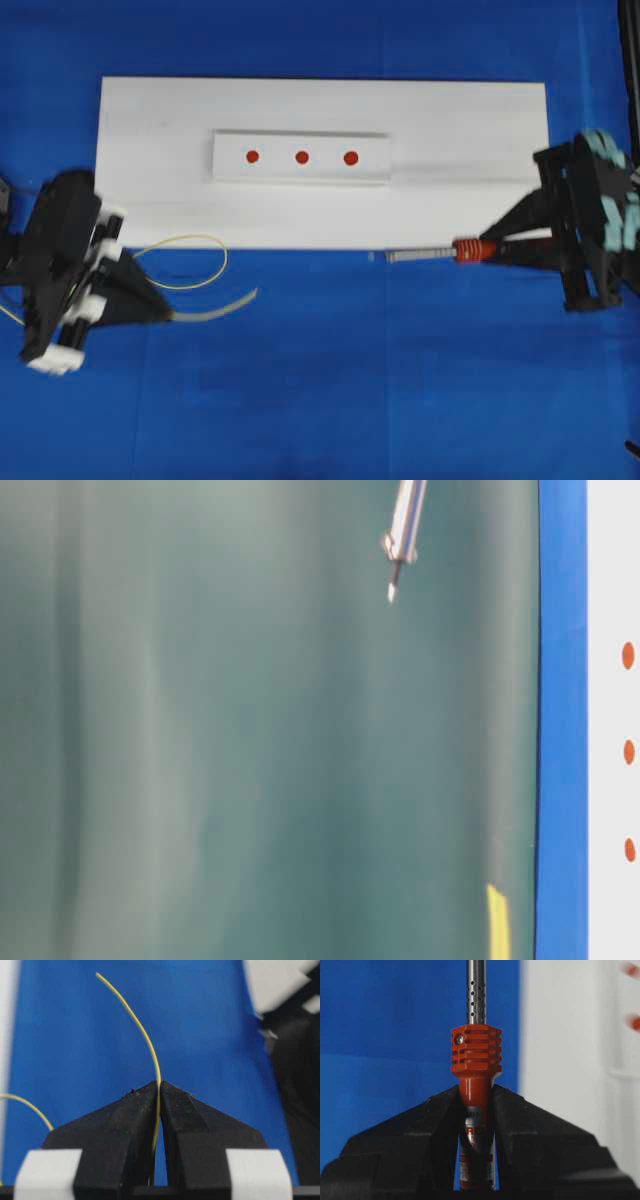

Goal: Touch the tip of the soldering iron to the tip of the solder at the mark.

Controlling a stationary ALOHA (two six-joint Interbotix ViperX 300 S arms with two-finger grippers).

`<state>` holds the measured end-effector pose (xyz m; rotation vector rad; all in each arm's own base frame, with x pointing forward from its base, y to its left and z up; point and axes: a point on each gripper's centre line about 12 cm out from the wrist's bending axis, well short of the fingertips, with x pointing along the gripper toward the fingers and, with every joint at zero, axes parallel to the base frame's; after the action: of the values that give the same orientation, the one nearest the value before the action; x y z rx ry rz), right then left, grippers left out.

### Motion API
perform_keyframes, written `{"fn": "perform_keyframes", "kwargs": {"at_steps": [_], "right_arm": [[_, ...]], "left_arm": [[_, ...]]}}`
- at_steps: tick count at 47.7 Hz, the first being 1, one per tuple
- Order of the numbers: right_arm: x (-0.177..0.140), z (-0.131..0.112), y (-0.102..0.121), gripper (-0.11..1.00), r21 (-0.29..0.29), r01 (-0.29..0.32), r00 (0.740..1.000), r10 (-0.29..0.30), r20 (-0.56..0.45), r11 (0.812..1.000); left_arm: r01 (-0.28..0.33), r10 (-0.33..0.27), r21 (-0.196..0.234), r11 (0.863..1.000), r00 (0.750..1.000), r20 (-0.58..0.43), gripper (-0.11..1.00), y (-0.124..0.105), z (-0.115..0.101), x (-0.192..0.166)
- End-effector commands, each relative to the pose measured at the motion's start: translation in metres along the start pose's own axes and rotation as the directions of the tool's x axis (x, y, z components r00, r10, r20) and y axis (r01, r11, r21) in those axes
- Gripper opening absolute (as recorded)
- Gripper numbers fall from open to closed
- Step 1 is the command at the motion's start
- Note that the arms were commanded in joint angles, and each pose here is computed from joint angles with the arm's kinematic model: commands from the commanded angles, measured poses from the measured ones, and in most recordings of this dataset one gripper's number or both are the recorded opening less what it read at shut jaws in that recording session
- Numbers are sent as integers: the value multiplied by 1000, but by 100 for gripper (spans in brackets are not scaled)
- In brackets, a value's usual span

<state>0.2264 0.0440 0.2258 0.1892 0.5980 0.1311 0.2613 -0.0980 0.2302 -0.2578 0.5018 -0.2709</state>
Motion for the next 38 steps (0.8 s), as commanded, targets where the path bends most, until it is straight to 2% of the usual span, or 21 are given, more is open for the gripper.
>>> {"fn": "perform_keyframes", "kwargs": {"at_steps": [1,8,20,30,38], "right_arm": [[7,0,13,6,-26,-46,999,46,4,999],[31,-13,21,6,-46,-61,997,59,-49,997],[80,-44,28,6,-74,-62,985,49,-164,995],[107,-62,35,6,-88,-71,984,55,-171,994],[121,-78,39,6,-74,-70,981,56,-184,995]], "left_arm": [[33,-33,17,999,999,-7,1,-9,-6,4],[34,-32,27,999,998,-55,1,-3,-37,20],[65,-59,52,996,992,-114,1,-8,-71,45],[54,-37,70,996,975,-220,1,-7,-101,68],[49,-29,76,996,967,-252,2,-7,-110,78]]}}
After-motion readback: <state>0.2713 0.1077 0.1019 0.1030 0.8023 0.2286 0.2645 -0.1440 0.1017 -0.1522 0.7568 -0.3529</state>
